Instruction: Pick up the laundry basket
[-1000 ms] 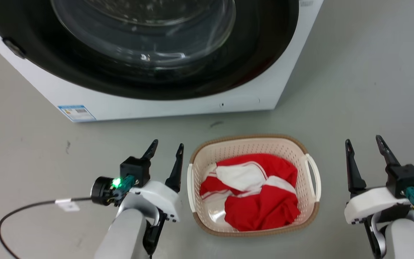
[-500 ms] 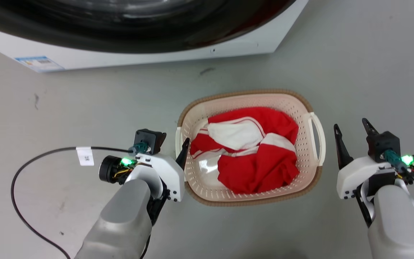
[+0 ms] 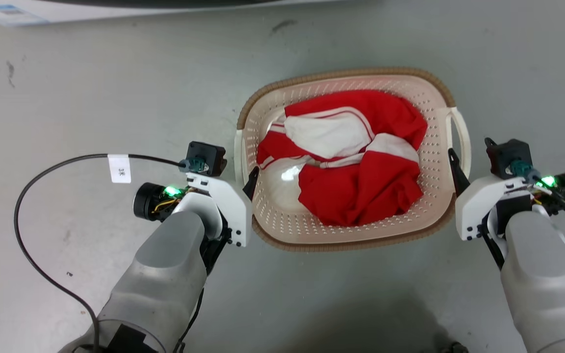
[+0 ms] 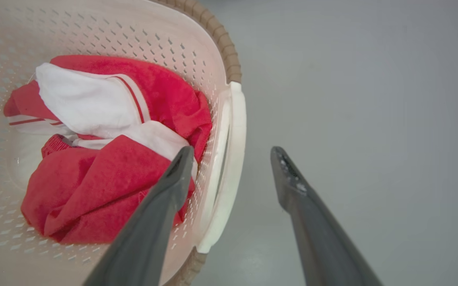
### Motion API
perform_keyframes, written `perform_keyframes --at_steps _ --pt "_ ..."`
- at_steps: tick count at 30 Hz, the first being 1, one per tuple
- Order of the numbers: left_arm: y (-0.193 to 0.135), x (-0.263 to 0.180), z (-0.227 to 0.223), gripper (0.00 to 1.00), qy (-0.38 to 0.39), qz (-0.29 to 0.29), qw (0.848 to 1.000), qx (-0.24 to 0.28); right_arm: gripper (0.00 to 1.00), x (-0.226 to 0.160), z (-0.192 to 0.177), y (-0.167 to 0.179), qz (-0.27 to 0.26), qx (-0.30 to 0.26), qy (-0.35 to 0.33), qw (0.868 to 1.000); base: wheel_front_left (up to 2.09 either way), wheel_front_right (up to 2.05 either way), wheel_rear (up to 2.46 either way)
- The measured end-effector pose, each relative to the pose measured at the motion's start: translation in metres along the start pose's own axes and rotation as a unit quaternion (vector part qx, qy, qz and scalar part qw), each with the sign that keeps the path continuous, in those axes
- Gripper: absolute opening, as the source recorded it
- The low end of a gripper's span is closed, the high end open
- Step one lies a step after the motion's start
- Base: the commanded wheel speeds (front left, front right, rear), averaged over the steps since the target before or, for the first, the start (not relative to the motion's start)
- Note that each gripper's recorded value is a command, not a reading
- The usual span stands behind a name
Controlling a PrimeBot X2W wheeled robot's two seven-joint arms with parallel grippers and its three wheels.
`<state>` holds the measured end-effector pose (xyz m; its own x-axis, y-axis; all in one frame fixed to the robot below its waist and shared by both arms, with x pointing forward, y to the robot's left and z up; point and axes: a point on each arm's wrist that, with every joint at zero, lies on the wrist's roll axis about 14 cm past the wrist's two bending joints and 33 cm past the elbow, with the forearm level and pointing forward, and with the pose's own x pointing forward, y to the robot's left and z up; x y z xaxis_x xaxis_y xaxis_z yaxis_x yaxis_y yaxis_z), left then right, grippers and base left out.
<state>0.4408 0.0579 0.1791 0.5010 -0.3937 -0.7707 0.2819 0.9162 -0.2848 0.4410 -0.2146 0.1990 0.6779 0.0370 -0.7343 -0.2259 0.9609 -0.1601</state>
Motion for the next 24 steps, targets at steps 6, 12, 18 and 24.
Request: perform_keyframes --at_steps 6,12,18,24 --pt "0.004 0.014 -0.016 1.0 0.027 -0.003 1.0 -0.008 1.0 0.018 -0.021 0.006 0.015 -0.008 0.043 0.999 0.0 0.0 0.0" --pt "0.007 0.024 -0.031 1.0 0.047 -0.006 0.999 -0.014 1.0 0.03 -0.038 0.011 0.027 -0.014 0.074 0.997 0.0 0.0 0.0" --pt "0.01 0.033 -0.038 1.0 0.056 -0.01 0.998 -0.011 1.0 0.04 -0.047 0.015 0.033 -0.016 0.088 0.995 0.0 0.0 0.0" --pt "0.007 0.037 -0.041 0.0 0.062 -0.015 0.998 -0.011 0.0 0.042 -0.053 0.023 0.041 -0.013 0.097 0.994 0.0 0.0 0.0"
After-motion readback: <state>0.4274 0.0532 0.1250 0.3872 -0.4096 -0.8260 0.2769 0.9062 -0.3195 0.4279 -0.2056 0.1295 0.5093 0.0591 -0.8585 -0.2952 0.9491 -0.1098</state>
